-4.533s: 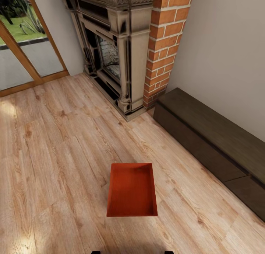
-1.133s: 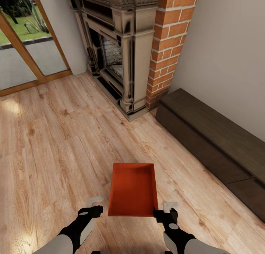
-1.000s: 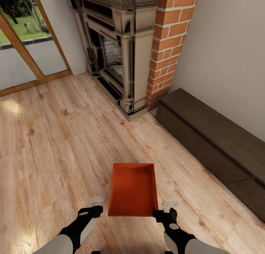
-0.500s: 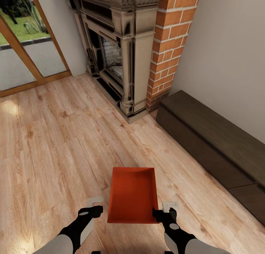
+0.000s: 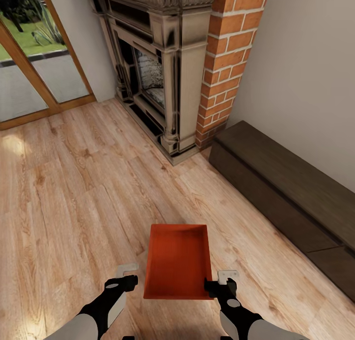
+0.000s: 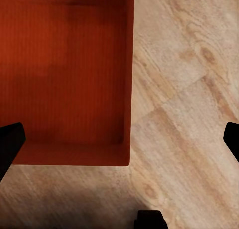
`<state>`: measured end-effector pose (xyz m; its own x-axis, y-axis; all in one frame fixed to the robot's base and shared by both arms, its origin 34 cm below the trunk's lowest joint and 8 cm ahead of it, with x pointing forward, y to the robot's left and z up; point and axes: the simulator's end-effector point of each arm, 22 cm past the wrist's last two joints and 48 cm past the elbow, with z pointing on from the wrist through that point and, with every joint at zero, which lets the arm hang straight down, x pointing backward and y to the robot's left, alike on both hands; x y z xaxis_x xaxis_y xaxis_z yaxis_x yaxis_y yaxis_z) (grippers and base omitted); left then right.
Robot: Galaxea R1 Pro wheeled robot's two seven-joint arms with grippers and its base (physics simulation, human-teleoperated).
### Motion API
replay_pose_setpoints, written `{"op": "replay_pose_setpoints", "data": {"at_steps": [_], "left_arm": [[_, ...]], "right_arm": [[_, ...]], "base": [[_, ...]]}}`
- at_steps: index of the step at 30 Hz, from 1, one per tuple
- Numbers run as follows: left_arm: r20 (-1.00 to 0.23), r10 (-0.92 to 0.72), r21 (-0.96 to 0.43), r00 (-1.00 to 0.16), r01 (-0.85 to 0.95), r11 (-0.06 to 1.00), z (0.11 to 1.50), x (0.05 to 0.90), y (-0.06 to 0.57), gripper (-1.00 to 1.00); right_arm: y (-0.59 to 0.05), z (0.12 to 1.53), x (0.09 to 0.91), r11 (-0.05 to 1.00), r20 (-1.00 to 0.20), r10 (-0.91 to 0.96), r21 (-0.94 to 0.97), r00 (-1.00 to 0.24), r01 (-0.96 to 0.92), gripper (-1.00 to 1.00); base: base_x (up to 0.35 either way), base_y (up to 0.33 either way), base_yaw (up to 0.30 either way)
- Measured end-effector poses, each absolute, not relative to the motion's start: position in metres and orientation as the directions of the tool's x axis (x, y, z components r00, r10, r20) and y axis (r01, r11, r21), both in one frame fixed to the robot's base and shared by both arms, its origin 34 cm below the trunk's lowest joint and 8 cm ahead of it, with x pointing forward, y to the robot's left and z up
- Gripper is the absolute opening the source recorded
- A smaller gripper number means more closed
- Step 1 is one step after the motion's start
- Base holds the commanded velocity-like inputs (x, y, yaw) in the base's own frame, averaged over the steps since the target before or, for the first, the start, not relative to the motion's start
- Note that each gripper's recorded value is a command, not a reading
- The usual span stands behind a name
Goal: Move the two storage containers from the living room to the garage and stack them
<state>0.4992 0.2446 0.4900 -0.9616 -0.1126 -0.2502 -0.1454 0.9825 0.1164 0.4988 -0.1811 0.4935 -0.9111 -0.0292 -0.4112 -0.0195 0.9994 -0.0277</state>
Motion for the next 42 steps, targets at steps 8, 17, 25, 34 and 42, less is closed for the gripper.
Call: {"op": "replay_pose_setpoints", "data": {"at_steps": [8, 17, 25, 34, 42], "left_arm": [[-0.251, -0.111, 0.117, -0.962, -0.144, 0.983, 0.485, 0.5, 0.245, 1.0], [-0.251, -0.11, 0.116, -0.962, -0.142, 0.983, 0.473, 0.501, 0.244, 1.0], [-0.251, -0.11, 0.115, -0.962, -0.142, 0.983, 0.461, 0.502, 0.244, 1.0], [-0.25, -0.11, 0.111, -0.962, -0.142, 0.984, 0.448, 0.503, 0.239, 1.0], [-0.249, -0.113, 0.102, -0.962, -0.142, 0.985, 0.436, 0.503, 0.232, 1.0]], "right_arm": [[-0.181, 0.488, 0.499, 0.999, -0.411, -0.029, -0.028, -0.911, -0.019, 1.0], [-0.18, 0.476, 0.501, 0.999, -0.411, -0.027, -0.026, -0.911, -0.018, 1.0], [-0.18, 0.465, 0.501, 1.0, -0.412, -0.027, -0.026, -0.911, -0.018, 1.0], [-0.178, 0.453, 0.505, 1.0, -0.425, -0.024, -0.022, -0.905, -0.016, 1.0], [-0.179, 0.442, 0.506, 1.0, -0.439, -0.019, -0.022, -0.898, -0.01, 1.0]], "base": [[0.0, 0.0, 0.0], [0.0, 0.0, 0.0], [0.0, 0.0, 0.0], [0.0, 0.0, 0.0], [0.0, 0.0, 0.0]]}}
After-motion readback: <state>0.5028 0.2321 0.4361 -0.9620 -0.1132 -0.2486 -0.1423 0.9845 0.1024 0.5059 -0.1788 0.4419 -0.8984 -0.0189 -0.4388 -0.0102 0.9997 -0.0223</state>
